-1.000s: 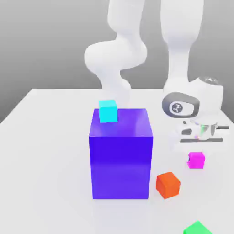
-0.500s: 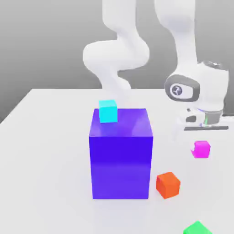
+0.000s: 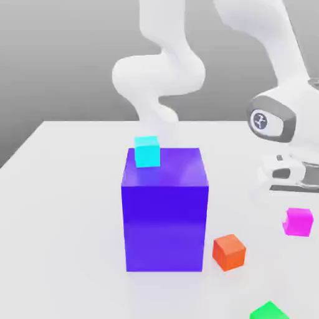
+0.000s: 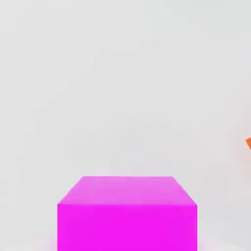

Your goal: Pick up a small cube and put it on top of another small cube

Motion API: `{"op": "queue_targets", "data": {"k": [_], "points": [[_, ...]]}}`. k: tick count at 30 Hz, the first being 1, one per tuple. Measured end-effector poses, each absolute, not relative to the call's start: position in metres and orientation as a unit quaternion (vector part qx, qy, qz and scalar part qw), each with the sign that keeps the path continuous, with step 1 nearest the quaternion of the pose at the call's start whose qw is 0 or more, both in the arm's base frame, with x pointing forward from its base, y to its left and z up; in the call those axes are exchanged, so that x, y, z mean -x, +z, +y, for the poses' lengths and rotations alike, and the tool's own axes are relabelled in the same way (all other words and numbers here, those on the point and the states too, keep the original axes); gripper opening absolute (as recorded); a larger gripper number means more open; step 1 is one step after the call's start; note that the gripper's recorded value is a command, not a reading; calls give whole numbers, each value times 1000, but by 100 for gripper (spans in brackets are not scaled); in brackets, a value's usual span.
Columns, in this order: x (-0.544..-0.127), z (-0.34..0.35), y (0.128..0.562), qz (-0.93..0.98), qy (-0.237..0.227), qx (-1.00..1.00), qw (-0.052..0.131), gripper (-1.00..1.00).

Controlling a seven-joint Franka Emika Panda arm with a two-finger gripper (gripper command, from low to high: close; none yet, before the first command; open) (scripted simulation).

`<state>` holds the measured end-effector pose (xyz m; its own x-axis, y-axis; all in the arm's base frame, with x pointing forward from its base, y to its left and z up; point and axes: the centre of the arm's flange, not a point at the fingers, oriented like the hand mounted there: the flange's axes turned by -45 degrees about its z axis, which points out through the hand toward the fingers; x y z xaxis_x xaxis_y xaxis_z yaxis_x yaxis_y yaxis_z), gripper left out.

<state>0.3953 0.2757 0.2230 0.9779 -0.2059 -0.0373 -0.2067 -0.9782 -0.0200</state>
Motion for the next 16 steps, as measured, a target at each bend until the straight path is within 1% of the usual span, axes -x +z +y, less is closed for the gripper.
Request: {"op": "queue_targets", "data": {"k": [3, 7, 10, 11, 16], "points": [[-447, 251, 232, 142, 13, 990, 10, -100], [-512, 203, 241, 198, 2, 980, 3, -100], [-526, 192, 205, 210, 0, 978, 2, -100], [-526, 191, 190, 210, 0, 978, 1, 100], [-526, 191, 190, 210, 0, 978, 1, 100]]}}
